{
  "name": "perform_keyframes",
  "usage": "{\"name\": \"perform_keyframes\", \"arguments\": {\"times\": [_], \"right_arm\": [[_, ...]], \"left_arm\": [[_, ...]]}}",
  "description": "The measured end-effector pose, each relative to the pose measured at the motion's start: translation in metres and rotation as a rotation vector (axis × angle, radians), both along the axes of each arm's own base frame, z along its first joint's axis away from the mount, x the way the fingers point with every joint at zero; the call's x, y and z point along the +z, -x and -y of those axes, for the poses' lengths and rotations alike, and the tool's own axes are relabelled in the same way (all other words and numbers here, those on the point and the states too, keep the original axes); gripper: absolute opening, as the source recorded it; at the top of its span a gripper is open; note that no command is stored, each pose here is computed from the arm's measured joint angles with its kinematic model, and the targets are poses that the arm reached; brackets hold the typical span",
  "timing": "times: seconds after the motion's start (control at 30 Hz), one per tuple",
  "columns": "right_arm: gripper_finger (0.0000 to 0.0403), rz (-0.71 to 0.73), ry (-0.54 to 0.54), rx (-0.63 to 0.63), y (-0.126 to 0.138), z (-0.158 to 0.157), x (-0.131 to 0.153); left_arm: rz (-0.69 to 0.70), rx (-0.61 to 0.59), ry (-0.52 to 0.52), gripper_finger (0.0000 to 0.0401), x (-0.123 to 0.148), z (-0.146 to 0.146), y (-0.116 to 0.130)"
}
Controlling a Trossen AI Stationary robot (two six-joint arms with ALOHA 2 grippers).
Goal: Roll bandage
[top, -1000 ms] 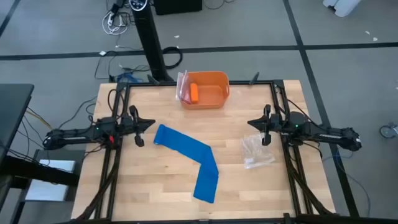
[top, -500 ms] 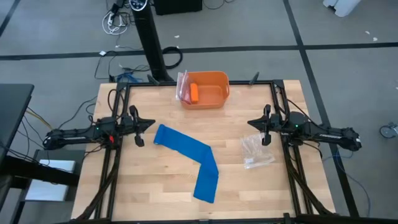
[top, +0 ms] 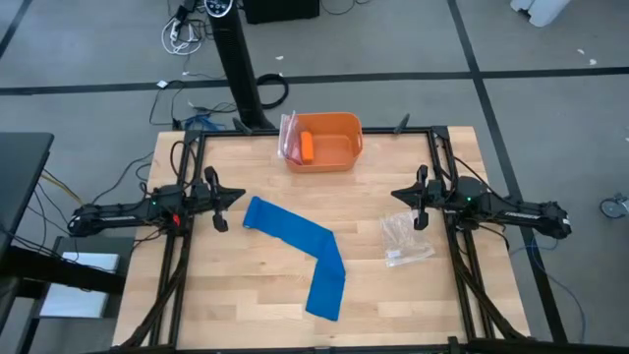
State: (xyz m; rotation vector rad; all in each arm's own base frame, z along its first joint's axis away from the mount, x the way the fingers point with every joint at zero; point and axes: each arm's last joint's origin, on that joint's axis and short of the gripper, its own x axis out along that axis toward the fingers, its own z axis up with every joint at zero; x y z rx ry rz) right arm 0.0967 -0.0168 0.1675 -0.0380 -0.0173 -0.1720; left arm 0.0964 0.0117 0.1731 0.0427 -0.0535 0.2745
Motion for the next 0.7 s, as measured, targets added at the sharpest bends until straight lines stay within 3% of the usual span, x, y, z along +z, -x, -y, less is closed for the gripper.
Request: {"name": "perform_keyframes", "arguments": {"times": [0.43, 0.7], "right_arm": [[0.0010, 0.000, 0.000, 0.000, 0.000, 0.000, 0.000], [0.0010, 0.000, 0.000, 0.000, 0.000, 0.000, 0.000]], "left_arm": [[0.006, 0.000, 0.000, 0.0015, 0.001, 0.000, 0.000], [0.181, -0.002, 0.000, 0.0015, 0.017, 0.000, 0.003]]}}
